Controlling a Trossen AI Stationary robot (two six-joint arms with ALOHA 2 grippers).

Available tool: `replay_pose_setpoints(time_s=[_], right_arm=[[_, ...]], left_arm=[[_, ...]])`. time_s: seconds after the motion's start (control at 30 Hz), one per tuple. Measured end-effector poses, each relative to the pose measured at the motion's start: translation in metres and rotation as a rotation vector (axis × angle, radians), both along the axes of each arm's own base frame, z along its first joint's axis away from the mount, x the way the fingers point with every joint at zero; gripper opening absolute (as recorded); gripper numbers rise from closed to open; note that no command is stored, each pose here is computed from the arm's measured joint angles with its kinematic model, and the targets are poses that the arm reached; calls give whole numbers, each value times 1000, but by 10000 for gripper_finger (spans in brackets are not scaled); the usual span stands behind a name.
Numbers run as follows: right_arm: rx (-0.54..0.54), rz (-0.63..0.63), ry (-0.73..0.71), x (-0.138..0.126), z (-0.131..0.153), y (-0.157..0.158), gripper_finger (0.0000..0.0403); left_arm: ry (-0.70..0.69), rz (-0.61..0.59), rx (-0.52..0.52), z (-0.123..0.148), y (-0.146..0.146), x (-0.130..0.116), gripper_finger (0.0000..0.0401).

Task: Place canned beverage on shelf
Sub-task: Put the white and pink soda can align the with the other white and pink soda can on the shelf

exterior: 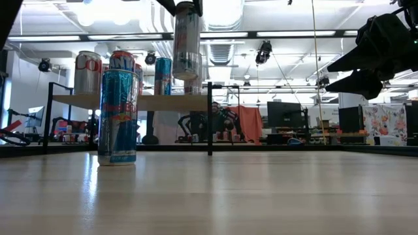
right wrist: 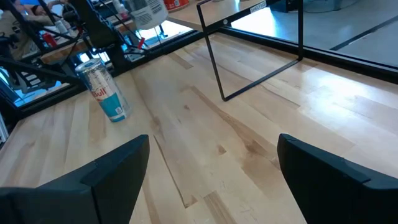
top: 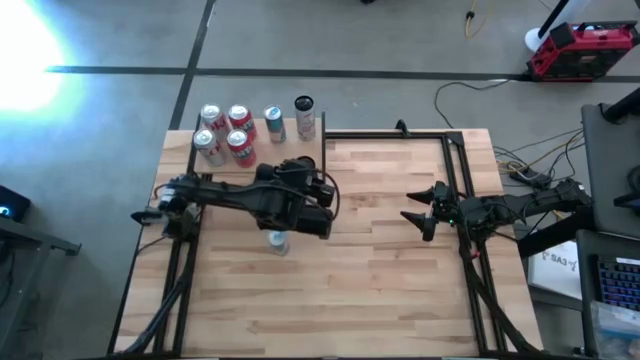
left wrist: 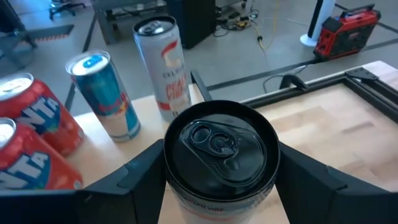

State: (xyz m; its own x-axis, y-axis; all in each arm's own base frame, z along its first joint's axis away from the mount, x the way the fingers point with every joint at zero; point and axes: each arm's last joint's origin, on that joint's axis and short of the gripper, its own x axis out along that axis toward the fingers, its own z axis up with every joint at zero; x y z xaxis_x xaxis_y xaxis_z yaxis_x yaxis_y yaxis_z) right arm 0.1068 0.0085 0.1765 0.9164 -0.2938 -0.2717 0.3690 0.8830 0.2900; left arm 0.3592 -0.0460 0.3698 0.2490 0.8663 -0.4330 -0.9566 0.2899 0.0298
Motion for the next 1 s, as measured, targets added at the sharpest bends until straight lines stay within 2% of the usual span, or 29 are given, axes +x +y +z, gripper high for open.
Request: replay_pose_setpoints(time_s=[0.23, 0.37, 0.67, 1.0], right_arm=[[0, 0, 0, 0, 0, 0, 336], [0, 0, 0, 0, 0, 0, 336], [0, 0, 0, 0, 0, 0, 336], [0, 0, 0, 0, 0, 0, 336]], left_arm=[[-1, 50, 17, 0, 17, 2, 232], [-18, 92, 33, 1, 29, 2, 247], [-25, 166, 32, -10, 51, 12, 235], [-33, 197, 46, -19, 61, 21, 234]])
